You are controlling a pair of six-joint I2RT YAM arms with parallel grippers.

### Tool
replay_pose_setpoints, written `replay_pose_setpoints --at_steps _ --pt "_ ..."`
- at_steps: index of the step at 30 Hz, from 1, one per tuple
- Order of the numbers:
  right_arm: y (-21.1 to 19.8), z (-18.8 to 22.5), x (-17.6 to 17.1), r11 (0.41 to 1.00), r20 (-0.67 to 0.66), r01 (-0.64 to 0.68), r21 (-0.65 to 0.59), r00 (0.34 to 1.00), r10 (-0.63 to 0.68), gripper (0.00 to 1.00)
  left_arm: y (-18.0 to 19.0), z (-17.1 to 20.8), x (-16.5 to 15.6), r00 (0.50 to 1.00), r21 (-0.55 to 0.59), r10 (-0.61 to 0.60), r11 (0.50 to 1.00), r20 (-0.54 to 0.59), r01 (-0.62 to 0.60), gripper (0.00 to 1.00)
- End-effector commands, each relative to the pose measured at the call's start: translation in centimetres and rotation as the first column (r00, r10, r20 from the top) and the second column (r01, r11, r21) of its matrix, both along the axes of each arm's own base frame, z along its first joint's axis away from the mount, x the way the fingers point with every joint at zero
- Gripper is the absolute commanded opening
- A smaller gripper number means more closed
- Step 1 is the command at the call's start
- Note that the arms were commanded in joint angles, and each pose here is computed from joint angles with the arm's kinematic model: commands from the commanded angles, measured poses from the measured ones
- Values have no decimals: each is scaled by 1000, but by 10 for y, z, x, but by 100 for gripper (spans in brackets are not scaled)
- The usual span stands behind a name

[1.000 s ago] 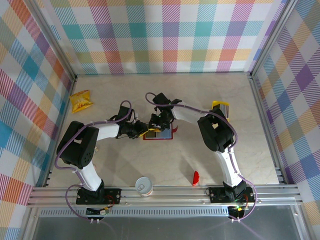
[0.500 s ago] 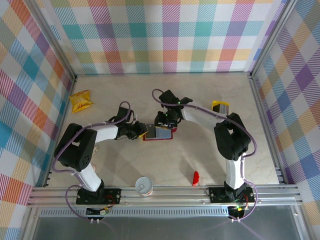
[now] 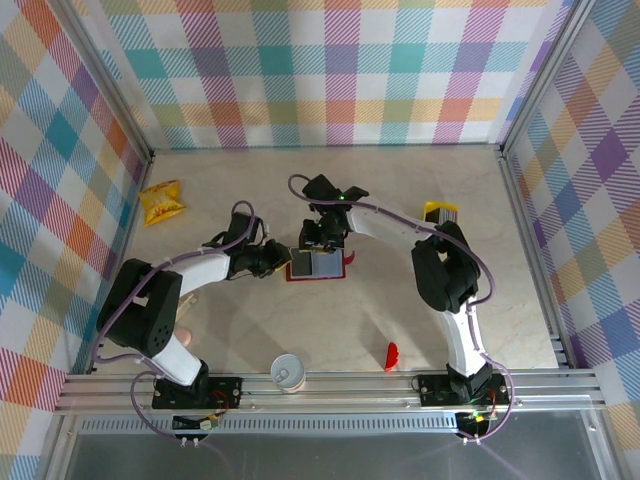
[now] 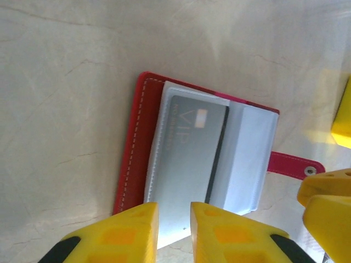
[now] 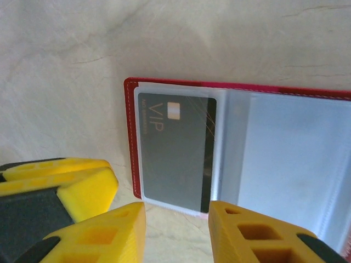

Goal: Put the credit cards into the card holder

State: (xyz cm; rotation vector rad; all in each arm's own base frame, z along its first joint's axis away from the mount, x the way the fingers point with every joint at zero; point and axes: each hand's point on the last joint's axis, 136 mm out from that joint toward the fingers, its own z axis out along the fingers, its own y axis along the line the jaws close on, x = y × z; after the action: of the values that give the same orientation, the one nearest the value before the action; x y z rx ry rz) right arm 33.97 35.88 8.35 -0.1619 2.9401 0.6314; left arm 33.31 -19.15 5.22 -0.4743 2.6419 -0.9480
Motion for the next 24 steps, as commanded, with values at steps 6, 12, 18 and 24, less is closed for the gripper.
replay_pose_setpoints --at_steps 6,12,18,24 --pt "12 -25 -3 1000 -90 9 -22 996 -11 41 10 -27 -10 996 30 9 1000 -89 -6 12" --pt "16 -37 -2 999 -105 -4 -35 994 1 42 13 -35 -11 995 42 13 999 -98 -9 5" --pt "17 -43 -3 999 -112 -18 -36 994 14 42 14 -43 -12 994 50 13 999 -109 -7 1" --pt "21 -46 -4 999 -120 -28 -24 992 25 43 14 -49 -13 993 54 13 999 -117 -7 0"
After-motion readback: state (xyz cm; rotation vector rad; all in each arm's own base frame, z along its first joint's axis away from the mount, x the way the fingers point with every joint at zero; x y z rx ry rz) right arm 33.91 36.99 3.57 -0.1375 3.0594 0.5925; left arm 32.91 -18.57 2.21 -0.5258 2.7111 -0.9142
